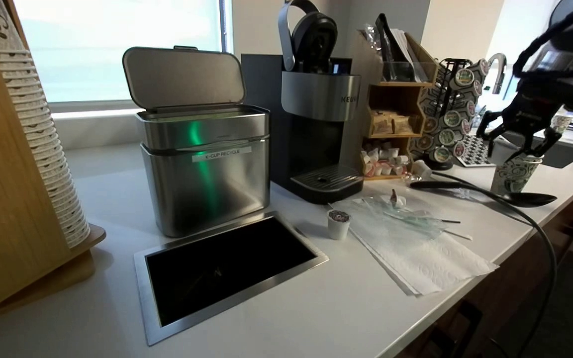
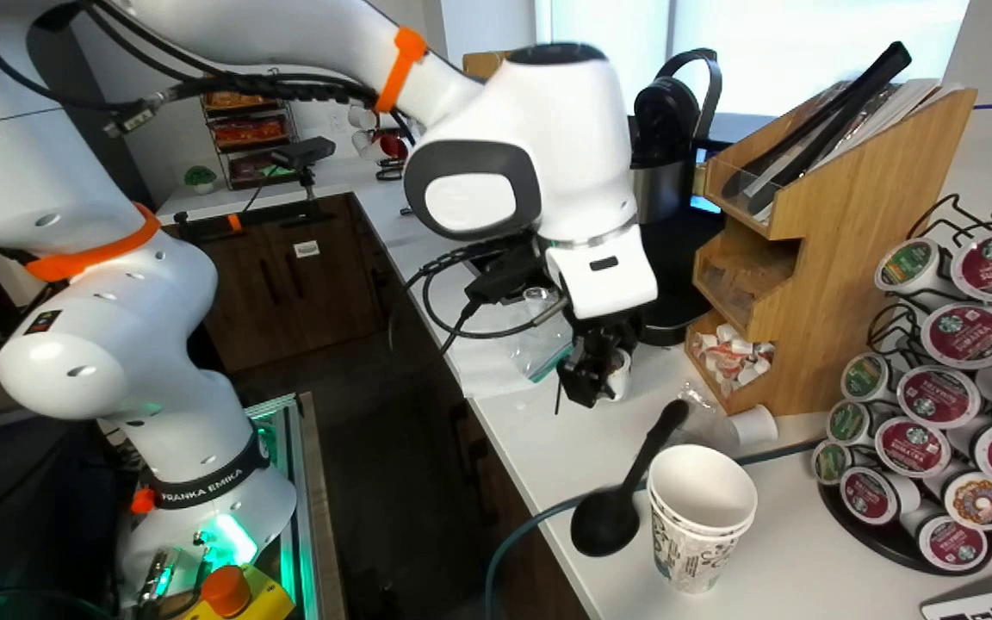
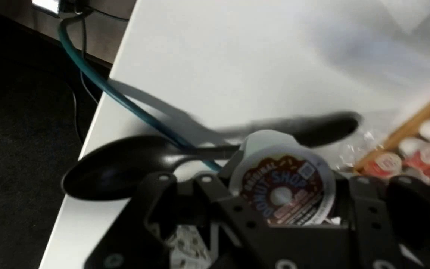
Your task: Put the right coffee pod in the cup
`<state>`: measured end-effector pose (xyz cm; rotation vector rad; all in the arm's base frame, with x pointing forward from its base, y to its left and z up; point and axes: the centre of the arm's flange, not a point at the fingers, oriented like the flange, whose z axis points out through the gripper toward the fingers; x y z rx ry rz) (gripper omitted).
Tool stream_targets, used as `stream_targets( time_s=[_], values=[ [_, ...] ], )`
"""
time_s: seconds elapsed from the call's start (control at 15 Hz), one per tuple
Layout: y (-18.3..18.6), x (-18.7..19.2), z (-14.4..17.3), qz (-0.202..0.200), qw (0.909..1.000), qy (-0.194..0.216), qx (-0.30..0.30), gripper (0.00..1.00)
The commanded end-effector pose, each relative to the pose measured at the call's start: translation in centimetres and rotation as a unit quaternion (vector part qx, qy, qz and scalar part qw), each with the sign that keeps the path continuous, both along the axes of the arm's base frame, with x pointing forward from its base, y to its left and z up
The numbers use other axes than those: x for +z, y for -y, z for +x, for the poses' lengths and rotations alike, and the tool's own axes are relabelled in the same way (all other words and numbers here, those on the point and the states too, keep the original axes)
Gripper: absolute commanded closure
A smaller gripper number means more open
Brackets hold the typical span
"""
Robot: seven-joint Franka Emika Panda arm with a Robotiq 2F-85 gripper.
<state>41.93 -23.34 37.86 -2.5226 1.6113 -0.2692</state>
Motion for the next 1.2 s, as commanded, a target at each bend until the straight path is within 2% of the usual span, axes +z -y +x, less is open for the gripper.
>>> stream_targets(
  time_s=[0.0, 0.2, 0.4, 0.67, 1.13],
  values=[
    [3.9, 7.3, -1.2, 0.031, 0.996, 0.057, -0.062, 0.9],
    [7.5, 10.4, -1.1, 0.056, 0.9892, 0.076, -0.112, 0.9],
    [10.7, 11.2, -0.2, 0.09, 0.9808, 0.064, -0.161, 0.9],
    [13.7, 9.6, 1.3, 0.132, 0.9702, 0.025, -0.202, 0.9],
    [15.5, 5.3, 2.8, 0.127, 0.9532, -0.047, -0.27, 0.9]
  ],
)
